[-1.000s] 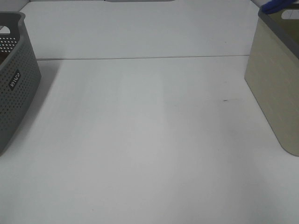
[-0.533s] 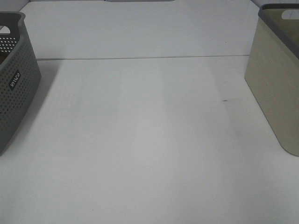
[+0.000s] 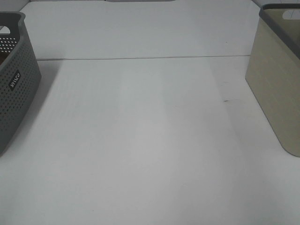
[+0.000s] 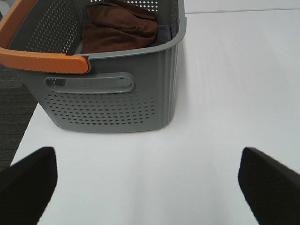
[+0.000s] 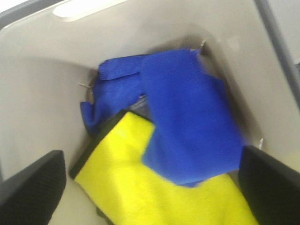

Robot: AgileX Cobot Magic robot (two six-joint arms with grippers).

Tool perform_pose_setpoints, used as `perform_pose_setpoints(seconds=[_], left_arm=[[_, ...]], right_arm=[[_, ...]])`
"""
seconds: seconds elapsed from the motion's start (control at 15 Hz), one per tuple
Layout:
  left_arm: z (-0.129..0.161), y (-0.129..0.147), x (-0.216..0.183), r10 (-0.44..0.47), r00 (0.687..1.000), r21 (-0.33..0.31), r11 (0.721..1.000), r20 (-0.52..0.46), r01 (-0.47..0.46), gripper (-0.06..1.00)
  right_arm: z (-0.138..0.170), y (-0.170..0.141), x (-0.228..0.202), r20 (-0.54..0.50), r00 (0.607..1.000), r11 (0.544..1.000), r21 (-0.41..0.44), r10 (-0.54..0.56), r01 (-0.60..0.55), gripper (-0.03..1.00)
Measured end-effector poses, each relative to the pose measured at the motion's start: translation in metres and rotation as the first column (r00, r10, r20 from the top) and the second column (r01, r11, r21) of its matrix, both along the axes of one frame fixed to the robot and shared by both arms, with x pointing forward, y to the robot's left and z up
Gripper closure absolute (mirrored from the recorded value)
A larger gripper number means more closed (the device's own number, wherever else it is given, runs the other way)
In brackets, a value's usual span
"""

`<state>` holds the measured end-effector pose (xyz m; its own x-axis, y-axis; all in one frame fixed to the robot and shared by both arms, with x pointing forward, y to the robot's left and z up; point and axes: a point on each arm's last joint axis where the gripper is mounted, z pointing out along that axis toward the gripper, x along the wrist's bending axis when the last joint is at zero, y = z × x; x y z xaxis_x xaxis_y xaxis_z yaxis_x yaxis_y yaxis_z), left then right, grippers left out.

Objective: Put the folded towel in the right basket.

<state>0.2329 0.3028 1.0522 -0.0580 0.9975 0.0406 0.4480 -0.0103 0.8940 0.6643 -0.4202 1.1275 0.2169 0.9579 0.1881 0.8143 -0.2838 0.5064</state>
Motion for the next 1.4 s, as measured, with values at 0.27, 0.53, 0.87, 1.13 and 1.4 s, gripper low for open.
perform_pose_setpoints(seconds=[0.27,0.53,0.87,1.13,1.4], left_arm=[[0.0,0.0,0.0,0.0,1.0,0.0,1.0,0.0,0.0,-0.03],[0.0,0.0,0.0,0.0,1.0,0.0,1.0,0.0,0.0,-0.03],[0.0,0.0,0.0,0.0,1.0,0.0,1.0,0.0,0.0,-0.03],[0.0,0.0,0.0,0.0,1.0,0.0,1.0,0.0,0.0,-0.03],[0.0,0.0,0.0,0.0,1.0,0.0,1.0,0.0,0.0,-0.03]], right_arm=[[0.039,0.098,-0.008,0.062,0.99,0.99,-0.064,0.128,-0.124,-0.02],[0.063,0.176,-0.028,0.115,0.943,0.949,-0.09,0.311,-0.302,-0.02],[0.065,0.195,-0.055,0.077,0.95,0.945,-0.154,0.304,-0.289,-0.02],[0.058,0.192,-0.129,0.026,0.963,0.95,-0.174,0.269,-0.261,-0.02],[0.033,0.161,-0.267,0.175,0.947,0.96,-0.121,0.271,-0.253,-0.02]])
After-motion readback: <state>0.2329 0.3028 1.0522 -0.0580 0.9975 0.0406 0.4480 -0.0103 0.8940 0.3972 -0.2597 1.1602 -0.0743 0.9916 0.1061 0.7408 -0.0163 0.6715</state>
